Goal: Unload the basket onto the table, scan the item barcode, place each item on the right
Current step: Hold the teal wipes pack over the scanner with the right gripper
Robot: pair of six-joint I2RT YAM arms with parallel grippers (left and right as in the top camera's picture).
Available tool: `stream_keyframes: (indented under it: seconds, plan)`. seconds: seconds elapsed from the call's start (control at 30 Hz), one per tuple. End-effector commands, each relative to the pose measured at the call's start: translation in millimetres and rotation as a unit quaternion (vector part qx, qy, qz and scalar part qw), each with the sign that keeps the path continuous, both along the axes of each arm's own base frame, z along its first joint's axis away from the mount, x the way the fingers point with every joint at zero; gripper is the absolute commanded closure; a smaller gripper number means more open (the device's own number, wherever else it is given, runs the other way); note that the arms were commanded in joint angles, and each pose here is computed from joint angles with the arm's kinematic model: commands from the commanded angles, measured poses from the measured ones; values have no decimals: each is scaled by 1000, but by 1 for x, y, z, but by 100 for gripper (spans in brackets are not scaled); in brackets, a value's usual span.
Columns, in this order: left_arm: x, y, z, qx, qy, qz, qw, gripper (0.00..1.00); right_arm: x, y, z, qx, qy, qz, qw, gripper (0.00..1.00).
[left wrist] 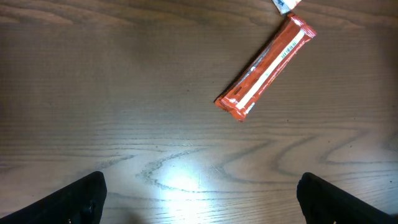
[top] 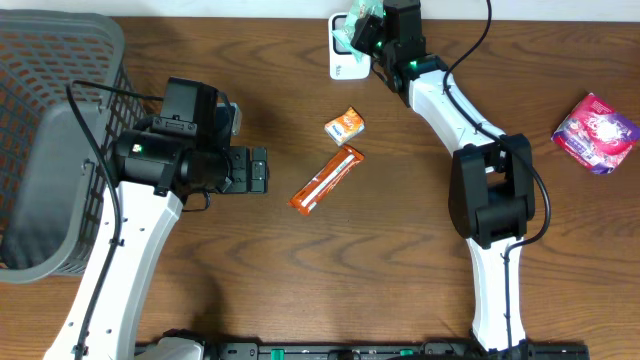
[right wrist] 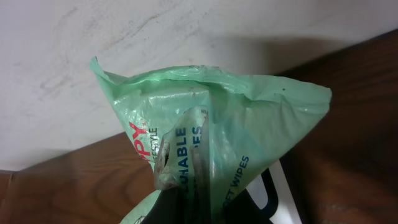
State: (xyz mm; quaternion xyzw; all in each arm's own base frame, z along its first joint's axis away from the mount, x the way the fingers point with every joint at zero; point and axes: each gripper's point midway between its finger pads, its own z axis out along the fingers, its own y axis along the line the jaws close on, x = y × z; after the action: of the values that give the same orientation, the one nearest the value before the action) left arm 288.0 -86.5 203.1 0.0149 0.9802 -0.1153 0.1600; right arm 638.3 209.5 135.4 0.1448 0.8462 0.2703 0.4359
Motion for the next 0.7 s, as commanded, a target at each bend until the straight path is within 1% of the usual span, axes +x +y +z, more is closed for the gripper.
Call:
stream_keyframes:
  seconds: [0.0, 0.13, 0.27, 0.33, 0.37, 0.43, 0.5, 0.63, 0.67]
  plan:
    - [1, 3, -1, 4, 0, 4, 1000, 2, 4, 2, 9, -14, -23, 2, 1000, 99]
    - [1, 3, -1, 4, 0, 4, 1000, 2, 8, 3, 20, -9, -36, 2, 999, 99]
    - [1, 3, -1, 4, 0, 4, 1000, 2, 8, 2, 24, -4, -27, -2, 1000, 99]
    - [1, 3, -1, 4, 0, 4, 1000, 2, 5, 3, 18, -8, -17, -1, 1000, 99]
    - [1, 3, -1, 4, 0, 4, 1000, 2, 4, 4, 14, -16, -12, 4, 1000, 99]
    - [1, 3, -1, 4, 0, 4, 1000, 2, -4, 11, 2, -67, -8, 36, 997, 99]
    - [1, 3, -1, 4, 0, 4, 1000, 2, -7, 11, -3, -108, -10, 50, 993, 99]
    - [1, 3, -1, 4, 0, 4, 1000, 2, -9, 9, 18, -112, -24, 51, 992, 99]
    - [1, 3, -1, 4, 0, 4, 1000, 2, -9, 5, 34, -109, -36, 47, 992, 99]
